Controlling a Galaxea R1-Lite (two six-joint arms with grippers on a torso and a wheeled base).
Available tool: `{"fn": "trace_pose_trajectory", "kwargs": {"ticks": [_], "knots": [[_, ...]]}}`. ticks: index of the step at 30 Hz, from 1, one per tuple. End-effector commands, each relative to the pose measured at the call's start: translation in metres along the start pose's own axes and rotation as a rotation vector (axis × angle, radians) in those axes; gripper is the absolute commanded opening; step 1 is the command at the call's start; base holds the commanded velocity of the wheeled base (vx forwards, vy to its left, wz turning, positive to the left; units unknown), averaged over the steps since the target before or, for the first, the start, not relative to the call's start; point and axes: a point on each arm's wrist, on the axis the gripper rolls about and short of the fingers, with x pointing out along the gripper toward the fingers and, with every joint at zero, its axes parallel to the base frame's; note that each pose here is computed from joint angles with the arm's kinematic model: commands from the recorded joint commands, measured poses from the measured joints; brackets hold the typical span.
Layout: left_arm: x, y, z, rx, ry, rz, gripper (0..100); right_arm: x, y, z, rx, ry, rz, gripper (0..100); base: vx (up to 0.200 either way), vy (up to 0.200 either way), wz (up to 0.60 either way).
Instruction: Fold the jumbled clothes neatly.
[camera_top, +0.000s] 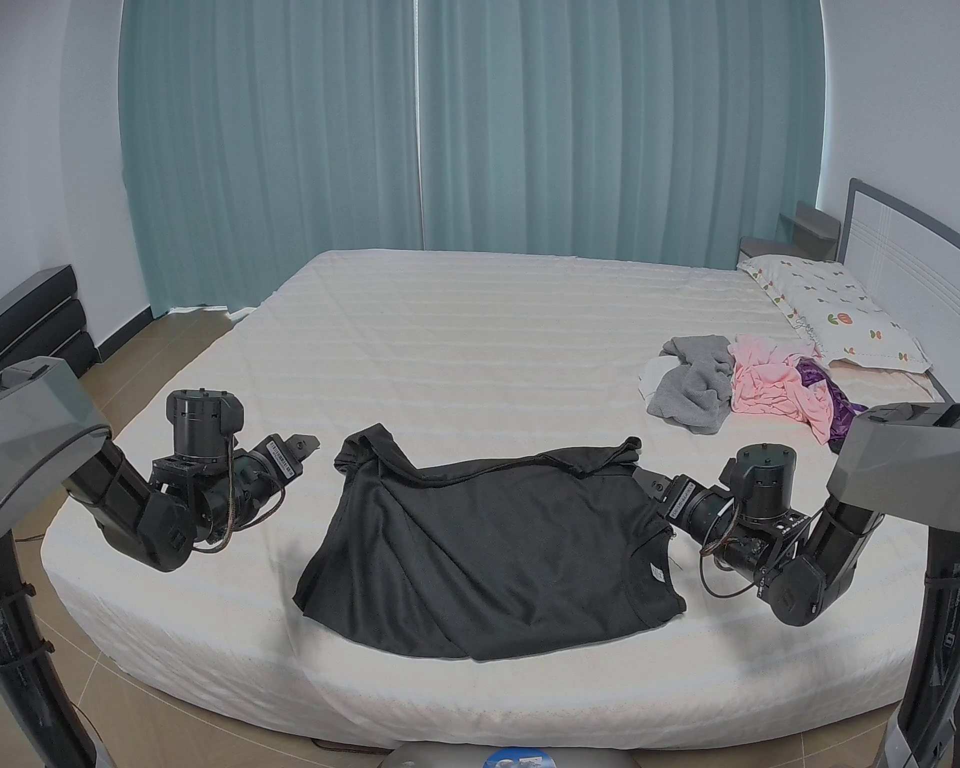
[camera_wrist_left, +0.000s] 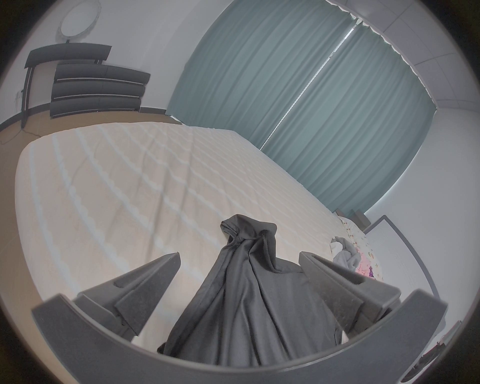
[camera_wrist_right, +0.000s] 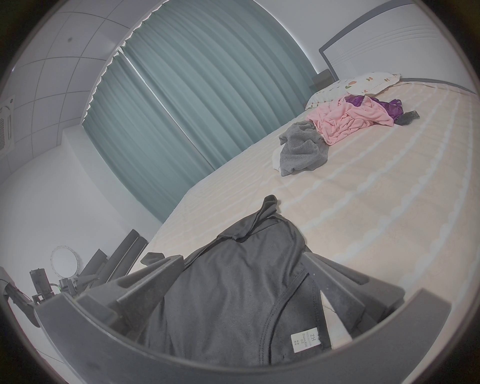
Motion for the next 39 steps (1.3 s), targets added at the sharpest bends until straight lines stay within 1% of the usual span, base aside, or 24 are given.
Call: {"fn": "trace_pose_trajectory", "kwargs": {"ticks": [1,3,12,17,27,33,38,39], "knots": [[-0.013,-0.002,0.002,-0.012,-0.007,-0.015,100,-0.001,0.001,-0.002,-0.002,0.008,0.002,100,0.0,0.0,0.0],[-0.011,-0.001,0.0,-0.028,-0.005,-0.022,100,0.0,0.003,-0.005,-0.004,0.015,0.009,100,0.0,0.0,0.0],[-0.007,0.003,-0.005,-0.034,-0.004,-0.027,100,0.009,0.002,-0.013,-0.003,0.034,0.013,100,0.0,0.2,0.0],[-0.007,0.001,-0.007,-0.032,-0.002,-0.032,100,0.02,0.001,-0.014,0.001,0.031,0.012,100,0.0,0.0,0.0],[-0.009,-0.006,-0.02,-0.015,0.036,-0.052,100,0.039,-0.001,-0.022,0.005,0.039,0.007,100,0.0,0.0,0.0],[-0.01,-0.013,-0.025,-0.002,0.044,-0.069,100,0.053,0.001,-0.023,0.003,0.059,-0.01,100,0.2,0.0,0.0],[-0.007,-0.011,-0.026,-0.003,0.054,-0.059,100,0.068,0.005,-0.021,0.002,0.065,-0.014,100,0.0,0.0,0.0],[-0.003,-0.009,-0.03,-0.001,0.064,-0.05,100,0.076,0.007,-0.02,0.004,0.067,-0.017,100,0.0,0.0,0.0]]}}
